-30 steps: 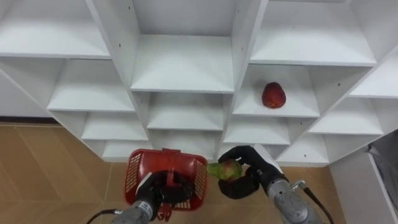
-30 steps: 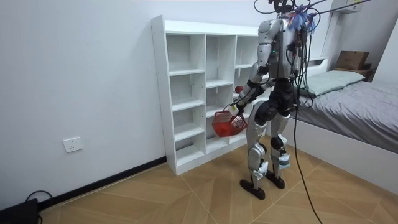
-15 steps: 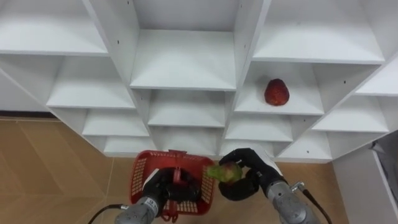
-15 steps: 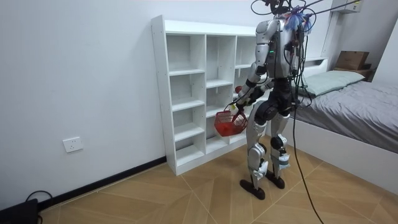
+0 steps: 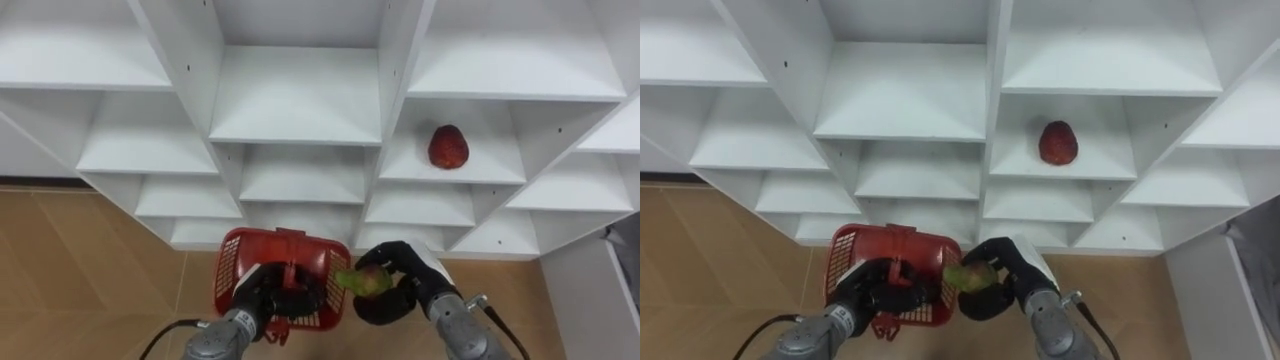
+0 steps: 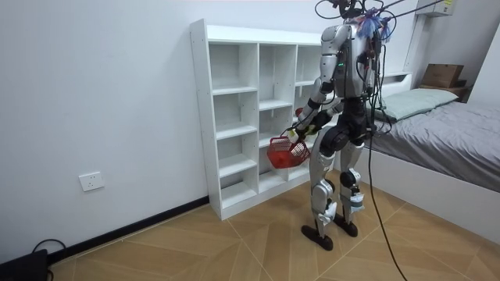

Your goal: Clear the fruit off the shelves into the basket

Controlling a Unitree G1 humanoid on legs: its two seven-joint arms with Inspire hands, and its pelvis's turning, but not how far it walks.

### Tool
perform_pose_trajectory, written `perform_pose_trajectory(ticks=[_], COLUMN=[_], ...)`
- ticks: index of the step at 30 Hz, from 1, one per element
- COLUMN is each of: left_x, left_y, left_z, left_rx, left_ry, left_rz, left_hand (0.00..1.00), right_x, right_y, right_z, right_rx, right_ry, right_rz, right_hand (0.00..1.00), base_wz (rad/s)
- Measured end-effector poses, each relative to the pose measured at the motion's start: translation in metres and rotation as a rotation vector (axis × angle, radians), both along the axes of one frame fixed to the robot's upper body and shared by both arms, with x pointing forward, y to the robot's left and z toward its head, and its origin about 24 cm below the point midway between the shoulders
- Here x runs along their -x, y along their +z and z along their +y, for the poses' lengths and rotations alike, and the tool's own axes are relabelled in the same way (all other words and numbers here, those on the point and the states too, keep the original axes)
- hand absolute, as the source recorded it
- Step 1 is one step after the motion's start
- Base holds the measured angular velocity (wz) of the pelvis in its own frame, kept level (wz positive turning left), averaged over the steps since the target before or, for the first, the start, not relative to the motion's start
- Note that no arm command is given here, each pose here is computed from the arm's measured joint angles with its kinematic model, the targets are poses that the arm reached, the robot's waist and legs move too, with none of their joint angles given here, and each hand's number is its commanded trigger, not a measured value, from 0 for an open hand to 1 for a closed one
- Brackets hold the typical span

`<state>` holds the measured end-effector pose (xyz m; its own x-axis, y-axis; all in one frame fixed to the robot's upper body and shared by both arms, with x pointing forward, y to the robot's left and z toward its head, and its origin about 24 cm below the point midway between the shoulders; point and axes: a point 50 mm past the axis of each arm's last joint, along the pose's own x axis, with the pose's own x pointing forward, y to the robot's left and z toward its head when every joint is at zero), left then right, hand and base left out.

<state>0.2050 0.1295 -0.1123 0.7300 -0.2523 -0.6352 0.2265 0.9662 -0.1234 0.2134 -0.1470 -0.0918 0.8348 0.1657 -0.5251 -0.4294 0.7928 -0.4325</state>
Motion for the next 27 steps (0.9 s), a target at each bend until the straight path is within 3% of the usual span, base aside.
perform_pose_trajectory(ticks=[11,27], left_x=[0.001,0.003], left_y=[0.0,-0.001], left_z=[0.0,-0.005], left_rx=[0.03,0.031], left_ry=[-0.048,-0.083], left_rz=[0.003,0.008], left_hand=[1.0,1.0], right_x=[0.008,0.008], right_y=[-0.018,-0.02], right_z=[-0.01,-0.004], right_rx=[0.045,0.034], right_ry=[-0.009,-0.008], right_rz=[0.124,0.135], right_hand=[1.0,1.0], base_wz=[0.0,0.0])
